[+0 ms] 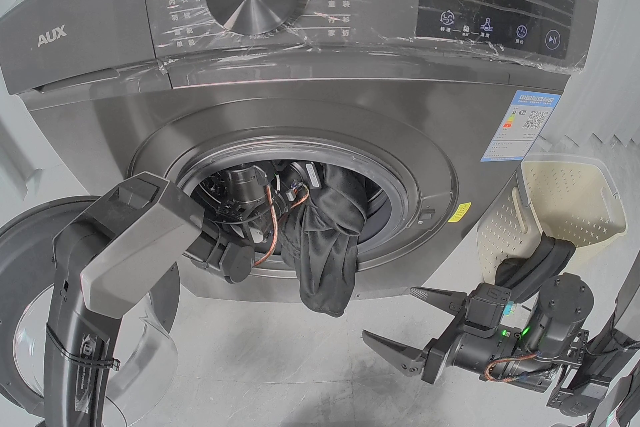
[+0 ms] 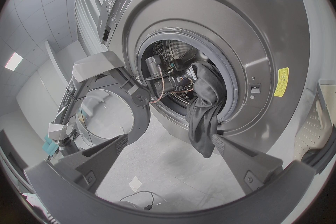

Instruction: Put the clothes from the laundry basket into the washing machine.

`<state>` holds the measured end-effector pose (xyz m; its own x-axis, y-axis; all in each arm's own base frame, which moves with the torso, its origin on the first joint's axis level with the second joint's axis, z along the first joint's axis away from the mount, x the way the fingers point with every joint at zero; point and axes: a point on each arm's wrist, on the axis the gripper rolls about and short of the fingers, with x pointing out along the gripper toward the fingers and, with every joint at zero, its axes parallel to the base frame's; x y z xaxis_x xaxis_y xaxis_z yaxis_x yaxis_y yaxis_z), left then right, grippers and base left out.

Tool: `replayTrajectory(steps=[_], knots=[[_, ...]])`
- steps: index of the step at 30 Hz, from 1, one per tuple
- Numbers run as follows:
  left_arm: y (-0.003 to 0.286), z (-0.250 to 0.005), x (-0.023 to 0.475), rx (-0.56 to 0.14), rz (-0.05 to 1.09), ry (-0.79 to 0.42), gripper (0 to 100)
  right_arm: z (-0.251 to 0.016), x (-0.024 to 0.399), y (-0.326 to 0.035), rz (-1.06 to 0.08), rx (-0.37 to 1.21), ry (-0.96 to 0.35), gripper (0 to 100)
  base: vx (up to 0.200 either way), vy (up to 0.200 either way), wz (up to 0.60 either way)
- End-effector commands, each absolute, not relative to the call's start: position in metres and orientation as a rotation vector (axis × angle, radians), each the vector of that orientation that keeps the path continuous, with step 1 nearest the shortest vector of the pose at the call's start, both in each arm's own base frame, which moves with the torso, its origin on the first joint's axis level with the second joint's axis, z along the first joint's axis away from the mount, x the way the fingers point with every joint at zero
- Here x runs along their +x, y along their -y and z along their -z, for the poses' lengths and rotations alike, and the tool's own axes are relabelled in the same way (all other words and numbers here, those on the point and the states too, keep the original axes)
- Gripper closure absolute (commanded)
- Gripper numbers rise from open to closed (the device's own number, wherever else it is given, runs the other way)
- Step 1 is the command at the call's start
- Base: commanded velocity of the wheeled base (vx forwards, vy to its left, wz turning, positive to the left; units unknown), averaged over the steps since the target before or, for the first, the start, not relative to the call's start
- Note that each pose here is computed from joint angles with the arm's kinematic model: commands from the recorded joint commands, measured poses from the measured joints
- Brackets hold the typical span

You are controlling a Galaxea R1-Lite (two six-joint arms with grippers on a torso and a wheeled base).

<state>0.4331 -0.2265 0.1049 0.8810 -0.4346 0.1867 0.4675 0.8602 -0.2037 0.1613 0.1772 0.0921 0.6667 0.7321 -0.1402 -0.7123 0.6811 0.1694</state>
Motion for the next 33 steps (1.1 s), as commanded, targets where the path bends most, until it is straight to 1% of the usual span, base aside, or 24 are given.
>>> replayTrajectory(steps=[1,4,5,8,10,12,15,18,19,20,21,23,24,25,28,30,33], knots=[[0.227,-0.110,0.447,-0.301,0.444,0.149,100,-0.091,0.161,-0.178,-0.819,0.102,-0.207,0,0.000,0.000,0.00],[0.224,-0.108,0.448,-0.298,0.433,0.145,100,-0.091,0.162,-0.178,-0.819,0.102,-0.205,0,0.000,0.000,0.00],[0.224,-0.109,0.448,-0.298,0.431,0.145,0,-0.091,0.162,-0.178,-0.817,0.102,-0.205,0,0.000,0.000,0.00],[0.222,-0.108,0.447,-0.298,0.411,0.132,0,-0.091,0.161,-0.178,-0.817,0.101,-0.207,0,0.000,0.000,0.00],[0.221,-0.101,0.443,-0.285,0.396,0.077,0,-0.092,0.161,-0.177,-0.819,0.102,-0.205,0,0.000,0.000,0.00],[0.218,-0.102,0.434,-0.272,0.394,0.022,0,-0.092,0.161,-0.177,-0.817,0.103,-0.204,0,0.000,0.000,0.00],[0.213,-0.095,0.416,-0.241,0.410,-0.093,0,-0.093,0.161,-0.177,-0.818,0.103,-0.200,0,0.000,0.000,0.00],[0.211,-0.092,0.401,-0.224,0.452,-0.159,0,-0.093,0.161,-0.177,-0.818,0.103,-0.199,0,0.000,0.000,0.00],[0.211,-0.092,0.400,-0.224,0.453,-0.161,0,-0.093,0.161,-0.177,-0.818,0.103,-0.199,0,0.000,0.000,0.00],[0.214,-0.090,0.390,-0.216,0.489,-0.195,0,-0.093,0.161,-0.177,-0.818,0.103,-0.199,0,0.000,0.000,0.00],[0.214,-0.090,0.389,-0.215,0.493,-0.197,0,-0.093,0.161,-0.177,-0.819,0.103,-0.199,0,0.000,0.000,0.00],[0.219,-0.084,0.376,-0.199,0.542,-0.248,0,-0.094,0.161,-0.177,-0.818,0.105,-0.196,0,0.000,0.000,0.00],[0.219,-0.084,0.376,-0.199,0.542,-0.248,0,-0.094,0.161,-0.177,-0.818,0.105,-0.196,0,0.000,0.000,0.00],[0.222,-0.079,0.371,-0.193,0.570,-0.270,0,-0.093,0.161,-0.178,-0.818,0.104,-0.197,0,0.000,0.000,0.00],[0.227,-0.074,0.369,-0.186,0.582,-0.279,0,-0.093,0.161,-0.178,-0.820,0.104,-0.198,0,0.000,0.000,0.00],[0.232,-0.062,0.372,-0.172,0.586,-0.299,0,-0.093,0.161,-0.178,-0.818,0.104,-0.197,0,0.000,0.000,0.00],[0.234,-0.050,0.375,-0.149,0.583,-0.314,0,-0.094,0.161,-0.177,-0.818,0.105,-0.196,0,0.000,0.000,0.00]])
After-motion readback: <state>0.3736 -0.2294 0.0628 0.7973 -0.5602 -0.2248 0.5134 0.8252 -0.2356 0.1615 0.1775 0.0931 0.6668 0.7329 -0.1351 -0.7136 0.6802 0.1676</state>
